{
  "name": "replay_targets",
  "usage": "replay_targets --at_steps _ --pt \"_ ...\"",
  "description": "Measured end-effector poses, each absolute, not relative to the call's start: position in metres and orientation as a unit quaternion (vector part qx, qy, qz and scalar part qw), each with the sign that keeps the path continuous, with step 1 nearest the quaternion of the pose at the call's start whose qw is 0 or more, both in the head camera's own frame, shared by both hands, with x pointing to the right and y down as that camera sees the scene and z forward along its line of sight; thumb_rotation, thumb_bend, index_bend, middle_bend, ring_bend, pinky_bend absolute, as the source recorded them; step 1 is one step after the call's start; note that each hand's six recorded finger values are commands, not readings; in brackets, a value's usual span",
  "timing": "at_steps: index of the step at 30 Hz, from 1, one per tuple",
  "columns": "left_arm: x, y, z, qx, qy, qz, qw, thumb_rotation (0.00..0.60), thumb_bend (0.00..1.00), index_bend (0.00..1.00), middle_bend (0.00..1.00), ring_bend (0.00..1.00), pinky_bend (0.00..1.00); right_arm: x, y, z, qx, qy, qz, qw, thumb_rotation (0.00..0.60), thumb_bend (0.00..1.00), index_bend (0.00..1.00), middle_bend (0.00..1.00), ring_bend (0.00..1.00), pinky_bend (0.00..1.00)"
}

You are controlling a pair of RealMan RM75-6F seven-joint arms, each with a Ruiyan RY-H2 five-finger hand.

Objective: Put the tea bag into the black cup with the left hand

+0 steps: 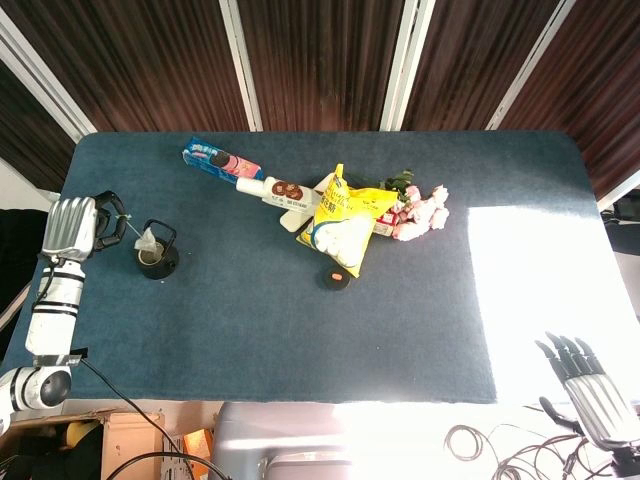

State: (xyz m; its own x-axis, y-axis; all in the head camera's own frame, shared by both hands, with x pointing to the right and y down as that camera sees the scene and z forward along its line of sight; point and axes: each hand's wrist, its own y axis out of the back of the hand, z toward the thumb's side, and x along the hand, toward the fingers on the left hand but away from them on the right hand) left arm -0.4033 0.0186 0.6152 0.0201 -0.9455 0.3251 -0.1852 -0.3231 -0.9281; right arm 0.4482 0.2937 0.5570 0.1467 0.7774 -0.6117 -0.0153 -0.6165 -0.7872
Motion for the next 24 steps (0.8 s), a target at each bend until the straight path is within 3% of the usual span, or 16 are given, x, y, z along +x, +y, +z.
replay_targets --at_steps 10,24 --pt "-0.414 0.027 0.642 -0.616 0.435 -0.561 0.341 0.600 0.44 0.74 1.00 1.00 0.89 0.449 0.293 0.557 -0.676 -0.283 0.591 0.337 0.600 0.30 0.00 0.00 0.00 0.00" --pt "-0.403 0.093 0.674 -0.670 0.368 -0.553 0.331 0.600 0.44 0.74 1.00 1.00 0.89 0.447 0.295 0.558 -0.676 -0.278 0.592 0.339 0.600 0.30 0.00 0.00 0.00 0.00"
